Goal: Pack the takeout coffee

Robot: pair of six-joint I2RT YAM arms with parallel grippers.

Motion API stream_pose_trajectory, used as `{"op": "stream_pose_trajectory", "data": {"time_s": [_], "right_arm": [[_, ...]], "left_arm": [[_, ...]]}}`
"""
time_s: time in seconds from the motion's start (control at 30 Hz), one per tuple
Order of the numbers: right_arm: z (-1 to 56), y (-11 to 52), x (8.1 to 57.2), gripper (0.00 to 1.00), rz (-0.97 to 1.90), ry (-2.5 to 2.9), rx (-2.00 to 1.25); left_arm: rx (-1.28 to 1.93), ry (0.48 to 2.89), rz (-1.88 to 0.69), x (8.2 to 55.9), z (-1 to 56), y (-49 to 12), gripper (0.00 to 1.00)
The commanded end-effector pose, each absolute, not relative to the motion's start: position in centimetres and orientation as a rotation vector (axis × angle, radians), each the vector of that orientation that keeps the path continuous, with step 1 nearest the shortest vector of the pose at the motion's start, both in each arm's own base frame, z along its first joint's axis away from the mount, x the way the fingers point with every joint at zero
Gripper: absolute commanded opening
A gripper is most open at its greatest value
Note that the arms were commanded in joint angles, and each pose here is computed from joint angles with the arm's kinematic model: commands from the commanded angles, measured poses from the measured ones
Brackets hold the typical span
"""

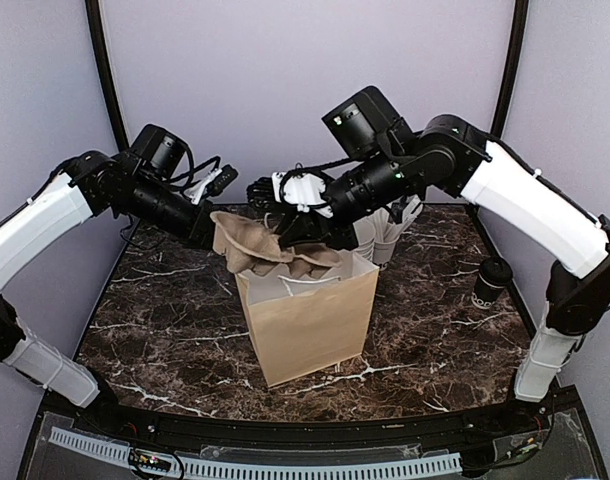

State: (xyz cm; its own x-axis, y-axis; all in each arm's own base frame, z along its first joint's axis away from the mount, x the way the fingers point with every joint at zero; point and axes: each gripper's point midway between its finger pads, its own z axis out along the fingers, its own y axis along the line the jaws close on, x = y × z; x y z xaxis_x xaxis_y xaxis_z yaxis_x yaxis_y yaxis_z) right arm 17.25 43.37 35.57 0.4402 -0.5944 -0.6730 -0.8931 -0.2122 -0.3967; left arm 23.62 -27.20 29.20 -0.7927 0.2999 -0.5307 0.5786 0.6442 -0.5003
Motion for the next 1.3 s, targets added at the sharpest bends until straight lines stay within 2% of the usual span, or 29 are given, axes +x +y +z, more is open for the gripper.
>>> {"op": "stream_pose_trajectory", "data": {"time_s": [0.0, 0.3, 0.67, 0.97, 1.27], "right_arm": [[33.7, 42.9, 19.2, 0.03, 0.407, 1.326, -1.890], [31.8, 41.2, 21.1, 0.04, 0.272, 1.391, -1.879], [31.1, 40.2, 21.9, 0.04, 0.159, 1.430, -1.850], [29.6, 39.3, 22.3, 0.04, 0.017, 1.436, -1.884], [29.4, 38.6, 22.0, 0.03, -0.178, 1.383, -1.897]], "left_arm": [[0.675, 2.450, -0.932, 23.4, 29.4, -26.7, 0.67], [0.645, 2.462, -0.903, 23.5, 29.1, -26.3, 0.67], [0.601, 2.531, -1.043, 22.1, 28.4, -28.4, 0.67], [0.525, 2.663, -0.841, 21.8, 26.3, -26.7, 0.67], [0.539, 2.656, -0.836, 22.4, 26.3, -26.8, 0.66]]}}
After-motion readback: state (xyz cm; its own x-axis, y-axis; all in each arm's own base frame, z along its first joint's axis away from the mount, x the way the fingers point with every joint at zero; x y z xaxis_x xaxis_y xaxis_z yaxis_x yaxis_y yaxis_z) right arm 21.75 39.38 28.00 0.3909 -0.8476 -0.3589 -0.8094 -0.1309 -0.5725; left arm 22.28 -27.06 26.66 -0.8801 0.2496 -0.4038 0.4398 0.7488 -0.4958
